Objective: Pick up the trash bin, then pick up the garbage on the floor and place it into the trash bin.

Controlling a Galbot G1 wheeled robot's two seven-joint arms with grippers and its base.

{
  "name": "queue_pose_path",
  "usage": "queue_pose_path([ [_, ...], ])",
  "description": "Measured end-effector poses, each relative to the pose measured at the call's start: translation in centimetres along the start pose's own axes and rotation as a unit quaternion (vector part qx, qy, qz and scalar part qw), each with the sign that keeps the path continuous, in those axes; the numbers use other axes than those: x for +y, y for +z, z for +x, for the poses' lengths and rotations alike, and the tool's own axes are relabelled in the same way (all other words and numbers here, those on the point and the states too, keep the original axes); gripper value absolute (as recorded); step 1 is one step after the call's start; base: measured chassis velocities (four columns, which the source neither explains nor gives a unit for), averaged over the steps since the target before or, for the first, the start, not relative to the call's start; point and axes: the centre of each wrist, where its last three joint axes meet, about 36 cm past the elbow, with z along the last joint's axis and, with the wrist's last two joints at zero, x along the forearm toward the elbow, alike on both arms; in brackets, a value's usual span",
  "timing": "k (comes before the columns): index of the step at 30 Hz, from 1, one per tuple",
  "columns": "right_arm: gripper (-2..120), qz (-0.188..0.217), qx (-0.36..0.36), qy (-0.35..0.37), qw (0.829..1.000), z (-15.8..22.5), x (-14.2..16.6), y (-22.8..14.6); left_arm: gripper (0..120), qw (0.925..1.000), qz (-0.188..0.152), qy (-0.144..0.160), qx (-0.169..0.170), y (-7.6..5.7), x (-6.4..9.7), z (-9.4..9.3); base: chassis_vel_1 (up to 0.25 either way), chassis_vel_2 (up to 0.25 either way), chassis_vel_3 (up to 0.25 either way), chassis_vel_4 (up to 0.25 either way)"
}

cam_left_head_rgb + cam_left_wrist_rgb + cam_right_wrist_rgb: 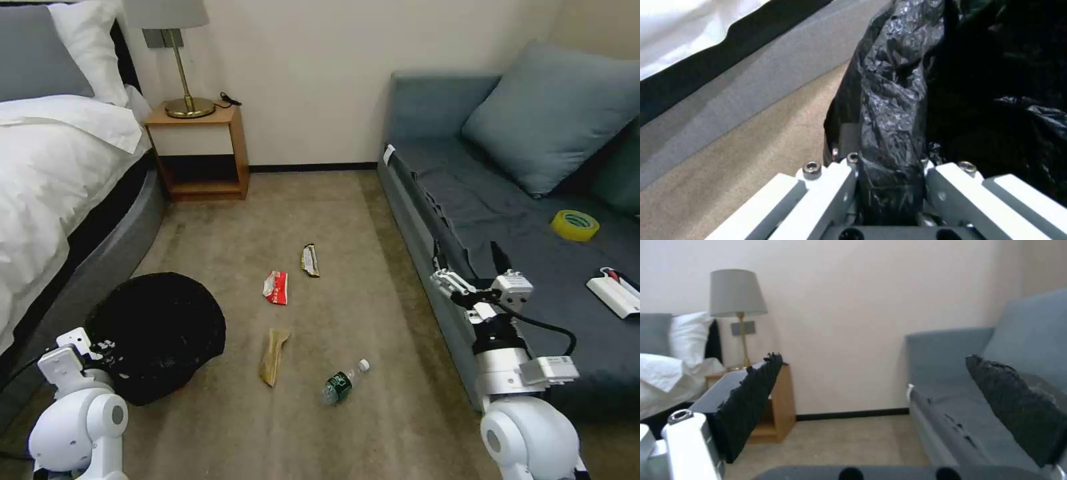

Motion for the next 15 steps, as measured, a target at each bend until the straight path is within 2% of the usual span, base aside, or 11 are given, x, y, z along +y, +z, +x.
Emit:
queue_pose_path([
  [5,100,0.031,0.009,-0.072,0.997,-2.3,-0.2,1.9,3,1.0000,0.001,0.001,-0.001,-0.2,-0.1,-0.4,0.000,0.000,0.000,0.000],
  [7,100,0.062,0.020,-0.142,0.988,-3.7,-1.1,3.4,3,1.0000,0.002,0.001,0.000,-0.2,-0.1,-0.6,0.000,0.000,0.000,0.000],
  [8,100,0.067,0.023,-0.153,0.986,-4.0,-1.3,3.6,3,1.0000,0.002,0.001,0.000,-0.1,-0.1,-0.6,0.000,0.000,0.000,0.000],
  [9,100,0.093,0.044,-0.218,0.970,-5.4,-2.2,5.2,3,1.0000,0.001,0.000,0.002,0.0,0.0,-0.8,0.000,0.000,0.000,0.000],
  [10,100,0.093,0.044,-0.218,0.970,-5.4,-2.2,5.2,3,1.0000,0.001,0.000,0.002,0.0,0.0,-0.8,0.000,0.000,0.000,0.000],
  [12,100,0.119,0.064,-0.271,0.953,-7.2,-2.7,6.7,3,1.0000,0.001,-0.003,0.002,0.1,0.1,-0.9,0.000,0.000,0.000,0.000],
  [14,100,0.141,0.088,-0.333,0.928,-8.8,-3.1,8.5,3,1.0000,0.001,-0.006,0.003,0.2,0.2,-1.1,0.000,0.000,0.000,0.000],
  [15,100,0.141,0.088,-0.333,0.928,-8.8,-3.1,8.5,3,1.0000,0.001,-0.006,0.003,0.2,0.2,-1.1,0.000,0.000,0.000,0.000],
])
